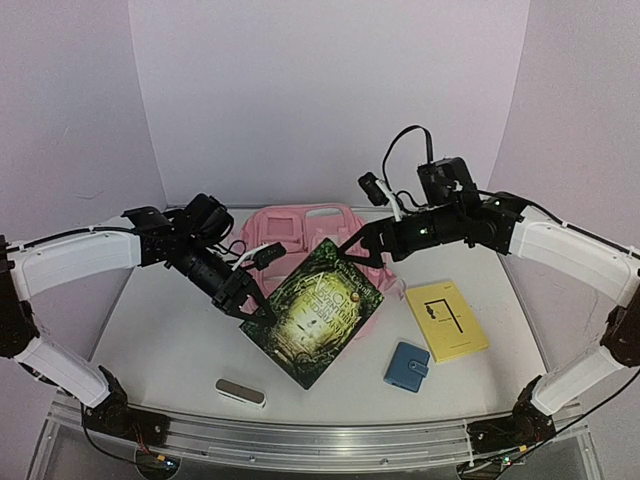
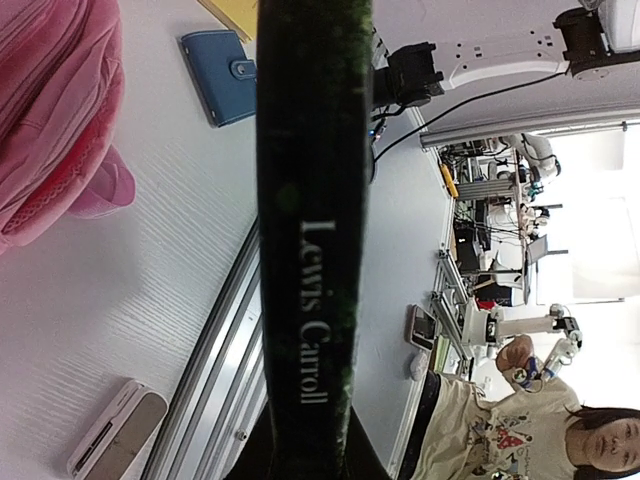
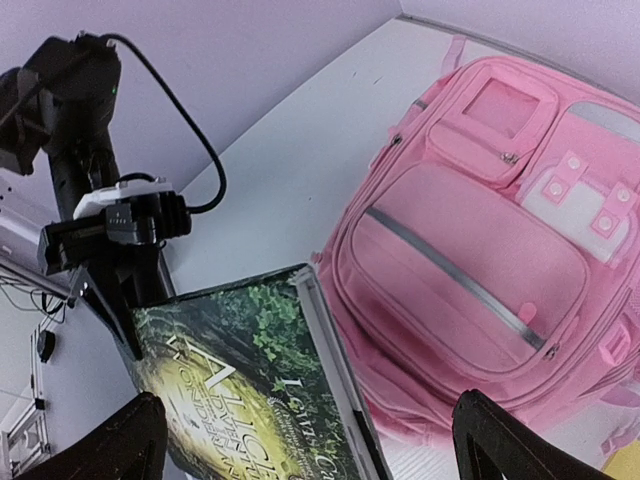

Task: Pack the student bag
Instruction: Pick up the book from the center of the board.

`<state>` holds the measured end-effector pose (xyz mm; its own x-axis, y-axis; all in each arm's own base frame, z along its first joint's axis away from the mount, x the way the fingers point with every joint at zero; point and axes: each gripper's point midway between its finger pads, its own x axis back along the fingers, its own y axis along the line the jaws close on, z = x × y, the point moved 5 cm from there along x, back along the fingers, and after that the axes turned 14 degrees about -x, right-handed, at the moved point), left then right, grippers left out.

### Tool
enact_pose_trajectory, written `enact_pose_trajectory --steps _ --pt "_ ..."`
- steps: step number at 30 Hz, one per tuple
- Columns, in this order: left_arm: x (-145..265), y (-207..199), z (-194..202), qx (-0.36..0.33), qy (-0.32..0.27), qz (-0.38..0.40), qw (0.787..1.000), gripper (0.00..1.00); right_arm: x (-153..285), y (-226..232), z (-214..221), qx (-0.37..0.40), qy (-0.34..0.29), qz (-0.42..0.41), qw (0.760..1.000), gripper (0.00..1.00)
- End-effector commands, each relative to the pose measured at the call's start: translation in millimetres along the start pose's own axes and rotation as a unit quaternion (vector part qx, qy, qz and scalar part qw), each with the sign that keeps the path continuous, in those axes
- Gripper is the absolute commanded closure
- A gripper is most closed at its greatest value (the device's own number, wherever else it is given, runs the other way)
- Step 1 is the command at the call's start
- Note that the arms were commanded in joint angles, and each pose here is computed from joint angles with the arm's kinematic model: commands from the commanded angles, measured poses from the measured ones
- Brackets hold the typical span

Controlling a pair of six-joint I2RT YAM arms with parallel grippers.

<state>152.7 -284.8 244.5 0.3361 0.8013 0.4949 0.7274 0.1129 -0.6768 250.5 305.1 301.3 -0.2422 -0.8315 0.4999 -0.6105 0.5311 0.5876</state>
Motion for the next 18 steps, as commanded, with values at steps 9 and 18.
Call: enact_pose_trajectory --steps 9,18 --pt "-1.3 -47.9 -23.2 -0.104 -0.012 0.125 0.987 1.00 10.3 15.6 42.8 0.001 0.097 -0.086 0.992 0.03" --pt "2.1 -53.7 -24.8 -0.118 -0.018 0.121 0.985 1.00 3.2 25.0 56.8 -0.002 0.146 -0.167 0.975 0.24"
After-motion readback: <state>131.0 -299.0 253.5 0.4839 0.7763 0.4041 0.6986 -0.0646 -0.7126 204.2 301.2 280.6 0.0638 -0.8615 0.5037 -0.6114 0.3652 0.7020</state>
